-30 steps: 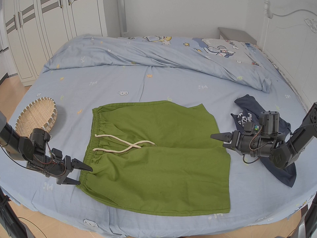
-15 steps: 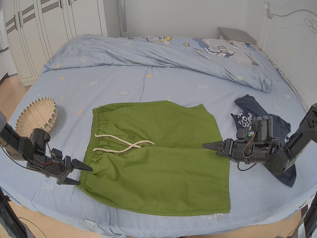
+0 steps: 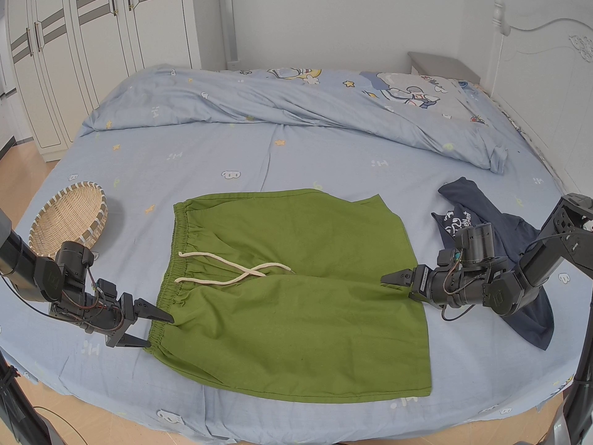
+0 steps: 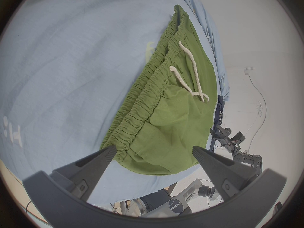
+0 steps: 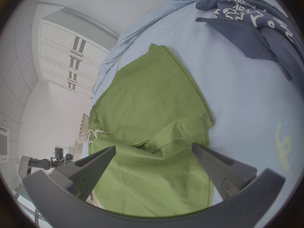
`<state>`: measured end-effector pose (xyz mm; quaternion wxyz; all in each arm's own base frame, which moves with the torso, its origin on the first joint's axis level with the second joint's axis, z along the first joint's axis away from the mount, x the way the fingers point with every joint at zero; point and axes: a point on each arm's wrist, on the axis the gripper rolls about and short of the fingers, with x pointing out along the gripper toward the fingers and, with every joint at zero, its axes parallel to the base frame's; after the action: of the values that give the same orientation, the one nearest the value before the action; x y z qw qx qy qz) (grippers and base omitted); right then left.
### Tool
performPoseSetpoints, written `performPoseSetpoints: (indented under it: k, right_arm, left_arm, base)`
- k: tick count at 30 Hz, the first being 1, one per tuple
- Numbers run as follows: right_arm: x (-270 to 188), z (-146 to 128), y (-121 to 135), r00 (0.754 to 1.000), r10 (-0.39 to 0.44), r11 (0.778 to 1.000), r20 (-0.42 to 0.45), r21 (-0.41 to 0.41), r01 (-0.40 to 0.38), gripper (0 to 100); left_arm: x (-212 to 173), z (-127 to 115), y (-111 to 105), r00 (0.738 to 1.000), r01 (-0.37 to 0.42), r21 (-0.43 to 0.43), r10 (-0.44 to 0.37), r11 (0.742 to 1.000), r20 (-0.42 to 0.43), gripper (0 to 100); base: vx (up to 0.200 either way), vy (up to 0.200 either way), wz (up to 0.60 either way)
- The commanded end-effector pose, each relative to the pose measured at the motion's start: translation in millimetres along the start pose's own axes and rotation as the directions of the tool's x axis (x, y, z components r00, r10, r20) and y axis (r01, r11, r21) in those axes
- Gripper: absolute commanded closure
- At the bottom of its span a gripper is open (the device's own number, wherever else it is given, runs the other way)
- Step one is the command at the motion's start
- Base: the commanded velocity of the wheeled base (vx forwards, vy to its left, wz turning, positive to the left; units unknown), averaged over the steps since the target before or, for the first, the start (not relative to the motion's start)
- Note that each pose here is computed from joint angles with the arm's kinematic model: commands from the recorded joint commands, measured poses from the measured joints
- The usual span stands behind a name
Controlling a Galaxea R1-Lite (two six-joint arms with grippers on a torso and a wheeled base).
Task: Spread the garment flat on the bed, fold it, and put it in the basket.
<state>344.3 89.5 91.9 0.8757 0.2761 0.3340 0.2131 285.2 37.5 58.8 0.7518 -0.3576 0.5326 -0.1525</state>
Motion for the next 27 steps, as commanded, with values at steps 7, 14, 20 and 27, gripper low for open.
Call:
performPoseSetpoints:
  k: [7, 14, 20, 27]
  right_arm:
    - [-63.0, 24.5, 24.9, 0.998, -0.008, 1.0, 0.069, 0.004, 0.008, 0]
    - [-98.3, 61.0, 57.0, 0.98, 0.065, 0.996, 0.189, -0.065, -0.054, 0]
    - [-77.2, 121.1, 45.3, 0.979, 0.113, 0.977, 0.167, -0.197, -0.079, 0]
    - [-40.4, 151.0, 28.6, 0.975, 0.153, 0.942, 0.159, -0.321, -0.096, 0]
  left_arm:
    - [-0.9, 2.7, 2.5, 1.0, -0.003, -0.004, 0.003, 1.0, 0.009, 0]
    - [-3.0, 0.6, 0.8, 1.0, 0.008, 0.0, -0.008, 1.0, 0.008, 0]
    - [-8.8, -14.7, -4.0, 1.0, 0.018, 0.068, -0.02, 0.998, 0.024, 0]
    - [-1.5, -36.7, 6.8, 0.997, 0.029, 0.196, -0.041, 0.98, 0.06, 0]
  base:
    - [0.0, 0.0, 0.0]
    - [0.0, 0.0, 0.0]
    - [0.0, 0.0, 0.0]
    - [0.0, 0.0, 0.0]
